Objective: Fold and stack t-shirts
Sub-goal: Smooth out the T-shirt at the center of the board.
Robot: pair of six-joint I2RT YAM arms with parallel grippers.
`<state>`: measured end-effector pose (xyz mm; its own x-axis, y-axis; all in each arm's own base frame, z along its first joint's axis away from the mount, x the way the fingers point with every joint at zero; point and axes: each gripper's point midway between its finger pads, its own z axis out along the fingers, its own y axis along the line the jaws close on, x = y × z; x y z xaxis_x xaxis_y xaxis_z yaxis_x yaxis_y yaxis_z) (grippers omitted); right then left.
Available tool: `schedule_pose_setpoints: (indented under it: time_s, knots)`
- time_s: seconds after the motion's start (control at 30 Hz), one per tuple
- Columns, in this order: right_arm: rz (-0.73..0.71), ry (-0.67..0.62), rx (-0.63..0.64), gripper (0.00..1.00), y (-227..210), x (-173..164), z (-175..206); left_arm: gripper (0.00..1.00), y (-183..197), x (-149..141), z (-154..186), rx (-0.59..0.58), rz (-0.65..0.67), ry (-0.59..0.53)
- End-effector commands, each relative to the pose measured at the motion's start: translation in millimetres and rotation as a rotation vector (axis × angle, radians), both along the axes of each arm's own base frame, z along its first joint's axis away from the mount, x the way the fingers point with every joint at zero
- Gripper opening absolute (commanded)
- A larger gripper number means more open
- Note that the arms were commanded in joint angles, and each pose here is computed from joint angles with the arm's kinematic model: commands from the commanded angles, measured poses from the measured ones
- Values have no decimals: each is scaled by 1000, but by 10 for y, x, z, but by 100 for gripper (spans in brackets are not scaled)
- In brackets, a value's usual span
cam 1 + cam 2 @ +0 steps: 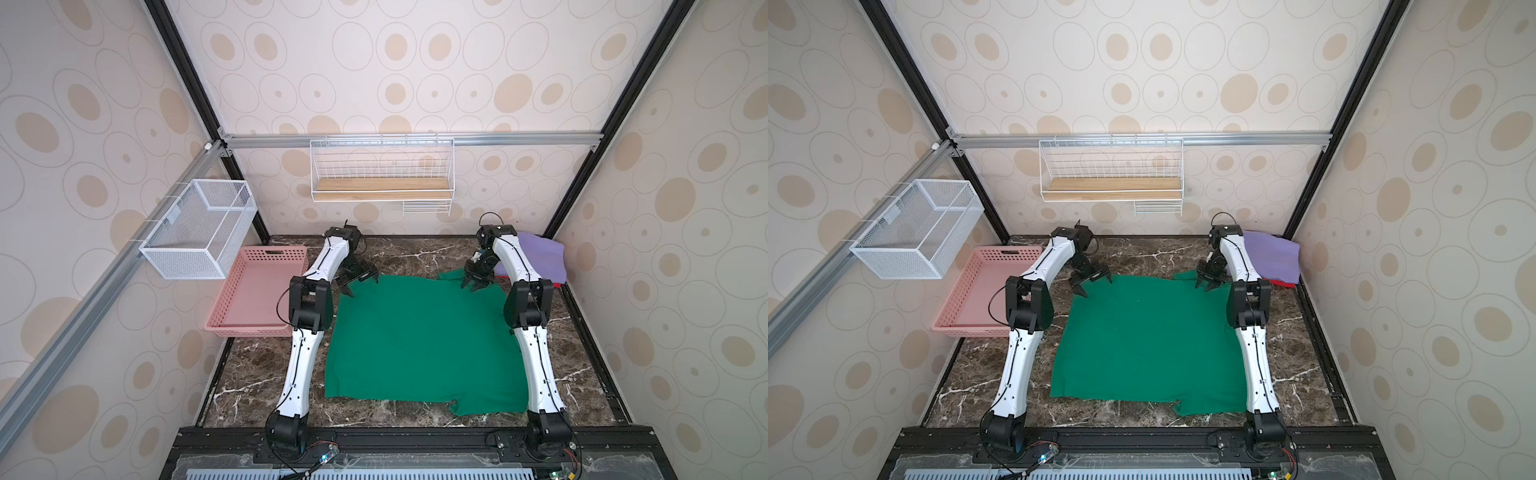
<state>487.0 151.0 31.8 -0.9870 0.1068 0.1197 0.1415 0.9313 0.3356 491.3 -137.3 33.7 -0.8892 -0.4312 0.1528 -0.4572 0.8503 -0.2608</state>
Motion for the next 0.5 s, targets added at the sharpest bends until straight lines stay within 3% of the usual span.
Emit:
schedule_pose_setpoints:
  time_s: [0.0,0.27,0.37,0.47]
  knots:
    - [-49,-150,105,41,72,366,276,99,256,128,-86,-5,59,-4]
    - [-151,-289,269,41,-202,721,812,99,466,146,79,6,84,-26]
    - [-101,-334,262,41,-248,577,1197,99,425,93,331,12,65,-62]
    - [-68,-283,169,41,-406,153,1458,99,303,-74,695,26,21,-108]
